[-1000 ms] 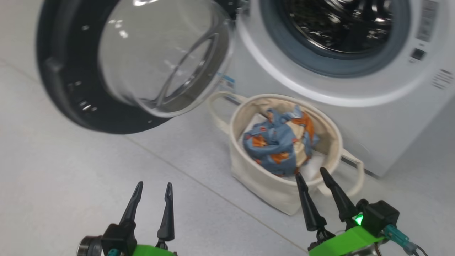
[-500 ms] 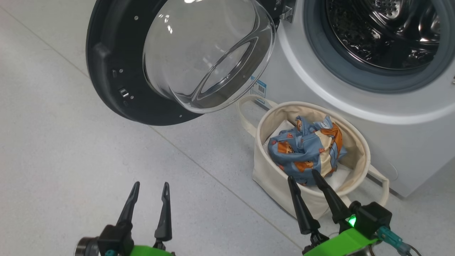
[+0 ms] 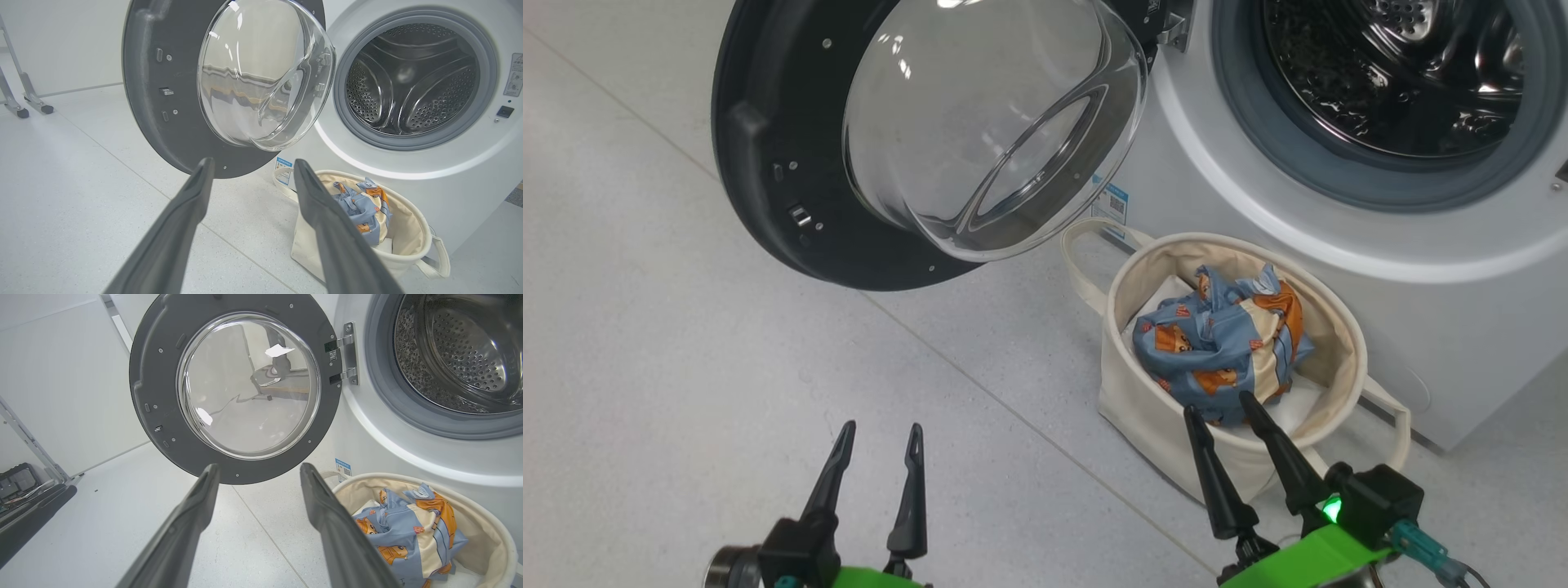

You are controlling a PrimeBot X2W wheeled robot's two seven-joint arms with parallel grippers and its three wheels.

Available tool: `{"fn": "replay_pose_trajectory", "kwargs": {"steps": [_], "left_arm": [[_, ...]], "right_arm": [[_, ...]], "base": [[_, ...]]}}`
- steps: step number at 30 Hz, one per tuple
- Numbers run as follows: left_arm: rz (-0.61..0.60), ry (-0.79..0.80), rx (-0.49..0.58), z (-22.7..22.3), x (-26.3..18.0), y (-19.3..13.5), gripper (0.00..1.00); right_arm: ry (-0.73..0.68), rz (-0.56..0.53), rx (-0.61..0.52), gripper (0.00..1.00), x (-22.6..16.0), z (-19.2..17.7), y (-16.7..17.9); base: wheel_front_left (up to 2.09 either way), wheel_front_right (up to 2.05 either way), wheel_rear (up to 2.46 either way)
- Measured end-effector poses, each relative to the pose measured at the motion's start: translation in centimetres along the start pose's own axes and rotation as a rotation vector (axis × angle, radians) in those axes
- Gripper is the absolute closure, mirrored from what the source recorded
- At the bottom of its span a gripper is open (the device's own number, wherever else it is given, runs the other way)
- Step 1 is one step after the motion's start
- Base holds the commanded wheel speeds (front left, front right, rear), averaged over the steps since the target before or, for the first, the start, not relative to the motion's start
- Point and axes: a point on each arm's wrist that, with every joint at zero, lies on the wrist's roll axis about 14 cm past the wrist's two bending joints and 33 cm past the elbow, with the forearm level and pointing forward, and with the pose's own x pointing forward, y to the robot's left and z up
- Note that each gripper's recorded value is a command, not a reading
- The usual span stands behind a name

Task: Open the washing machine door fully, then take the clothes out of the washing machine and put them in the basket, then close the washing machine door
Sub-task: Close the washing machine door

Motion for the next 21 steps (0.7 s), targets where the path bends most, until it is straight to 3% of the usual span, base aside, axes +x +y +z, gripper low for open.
{"fn": "replay_pose_trajectory", "kwargs": {"steps": [21], "left_arm": [[0.002, -0.009, -0.004, 0.22, -0.04, 0.10, 0.00]], "right_arm": [[-0.001, -0.001, -0.008, 0.00, -0.19, 0.15, 0.10]], "base": [[0.00, 0.00, 0.00]]}}
